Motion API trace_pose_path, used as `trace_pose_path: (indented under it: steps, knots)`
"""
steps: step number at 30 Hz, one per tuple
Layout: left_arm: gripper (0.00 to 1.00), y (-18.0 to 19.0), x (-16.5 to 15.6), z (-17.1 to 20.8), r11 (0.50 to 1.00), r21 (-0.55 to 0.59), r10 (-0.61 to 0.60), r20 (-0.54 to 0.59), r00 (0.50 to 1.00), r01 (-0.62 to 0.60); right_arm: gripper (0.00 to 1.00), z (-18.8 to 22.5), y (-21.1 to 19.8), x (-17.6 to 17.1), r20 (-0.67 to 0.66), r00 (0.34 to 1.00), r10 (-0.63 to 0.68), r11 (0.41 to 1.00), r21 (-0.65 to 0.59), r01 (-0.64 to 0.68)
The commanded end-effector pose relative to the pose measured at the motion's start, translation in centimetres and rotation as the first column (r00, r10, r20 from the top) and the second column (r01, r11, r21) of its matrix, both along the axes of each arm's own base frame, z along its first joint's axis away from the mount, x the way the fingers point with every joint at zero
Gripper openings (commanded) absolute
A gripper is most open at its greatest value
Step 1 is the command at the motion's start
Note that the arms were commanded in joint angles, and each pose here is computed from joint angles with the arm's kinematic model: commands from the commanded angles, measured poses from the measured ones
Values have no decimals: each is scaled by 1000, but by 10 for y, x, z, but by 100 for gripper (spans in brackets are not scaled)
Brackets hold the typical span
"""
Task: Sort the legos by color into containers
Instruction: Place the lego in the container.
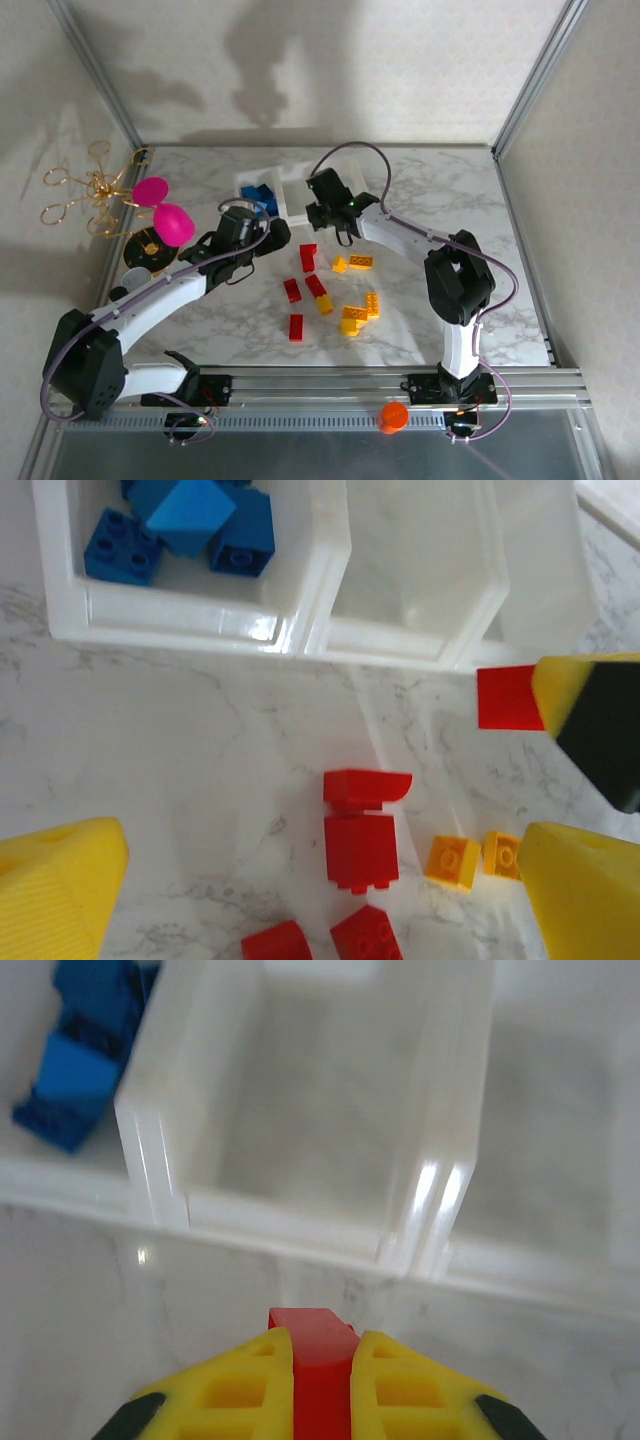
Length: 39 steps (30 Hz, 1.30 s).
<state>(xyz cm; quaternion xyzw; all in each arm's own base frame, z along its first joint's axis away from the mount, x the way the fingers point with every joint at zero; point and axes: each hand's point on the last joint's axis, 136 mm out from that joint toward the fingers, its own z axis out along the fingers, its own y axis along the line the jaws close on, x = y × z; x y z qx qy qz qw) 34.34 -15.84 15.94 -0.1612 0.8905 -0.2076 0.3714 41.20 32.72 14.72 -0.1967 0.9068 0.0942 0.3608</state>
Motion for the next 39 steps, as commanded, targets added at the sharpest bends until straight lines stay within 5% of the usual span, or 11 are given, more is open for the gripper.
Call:
trace_pose_path:
  steps: [1,12,19,30,39]
  knots:
    - [100,10,19,13,999,15,42,35,998,-43,14,12,8,32,84,995,-51,998,36,48]
    - [100,25,42,22,995,25,99,62,993,-101,17,-8,22,98,161,985,-65,998,-12,68]
    - [100,27,42,19,994,41,97,60,993,-100,36,4,16,107,201,977,-77,996,-22,83]
    - [100,23,27,14,998,17,64,45,997,-65,56,40,12,56,115,993,-31,990,140,15]
    - [100,5,-4,10,1000,-10,-5,32,999,6,68,10,-23,-16,-105,992,-63,979,185,82]
